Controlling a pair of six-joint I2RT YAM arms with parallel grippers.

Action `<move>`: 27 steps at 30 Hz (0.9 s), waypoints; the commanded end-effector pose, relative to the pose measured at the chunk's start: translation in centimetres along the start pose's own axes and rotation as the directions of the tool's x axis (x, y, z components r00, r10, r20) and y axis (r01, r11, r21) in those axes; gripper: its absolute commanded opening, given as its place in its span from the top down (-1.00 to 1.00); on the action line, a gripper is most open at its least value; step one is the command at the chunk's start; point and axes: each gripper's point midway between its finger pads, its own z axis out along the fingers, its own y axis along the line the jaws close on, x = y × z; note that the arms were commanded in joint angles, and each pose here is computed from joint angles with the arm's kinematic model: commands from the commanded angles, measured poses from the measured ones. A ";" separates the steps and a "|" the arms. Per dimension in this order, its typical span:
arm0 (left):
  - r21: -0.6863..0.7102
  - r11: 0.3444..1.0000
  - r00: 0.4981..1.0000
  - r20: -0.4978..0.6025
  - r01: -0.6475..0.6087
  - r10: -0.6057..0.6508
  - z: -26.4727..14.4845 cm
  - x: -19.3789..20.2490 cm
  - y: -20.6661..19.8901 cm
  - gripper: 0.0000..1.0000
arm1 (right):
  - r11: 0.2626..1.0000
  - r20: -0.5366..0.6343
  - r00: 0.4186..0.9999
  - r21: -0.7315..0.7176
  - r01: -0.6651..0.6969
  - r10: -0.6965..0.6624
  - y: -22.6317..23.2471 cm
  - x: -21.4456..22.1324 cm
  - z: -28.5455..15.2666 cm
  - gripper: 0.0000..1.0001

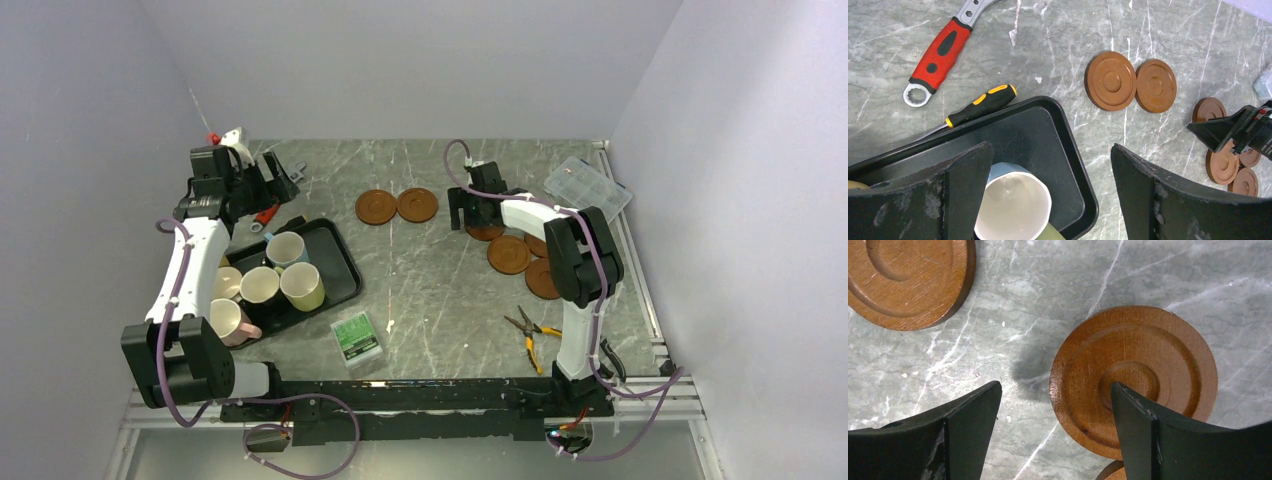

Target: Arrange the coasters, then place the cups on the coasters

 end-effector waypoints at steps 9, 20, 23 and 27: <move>0.023 0.999 0.999 0.029 -0.024 0.024 -0.2 -1.4 -0.9 -0.87 | 0.990 -0.075 0.997 -0.141 0.021 -0.032 6.1 3.9 -0.6 -0.59; 0.020 1.000 0.999 0.033 -0.023 0.023 -0.4 -1.4 -1.0 -0.87 | 0.964 -0.074 0.995 -0.264 0.043 -0.065 12.7 5.8 -2.0 -0.58; 0.013 0.999 0.999 0.041 -0.030 0.030 -0.5 -1.5 -0.9 -0.87 | 0.959 -0.065 0.995 -0.278 0.053 -0.074 13.9 5.7 -1.6 -0.58; 0.018 0.999 0.999 0.026 -0.026 0.026 -0.2 -1.3 -1.0 -0.87 | 0.956 -0.056 0.995 -0.287 0.059 -0.079 14.9 5.6 -1.0 -0.58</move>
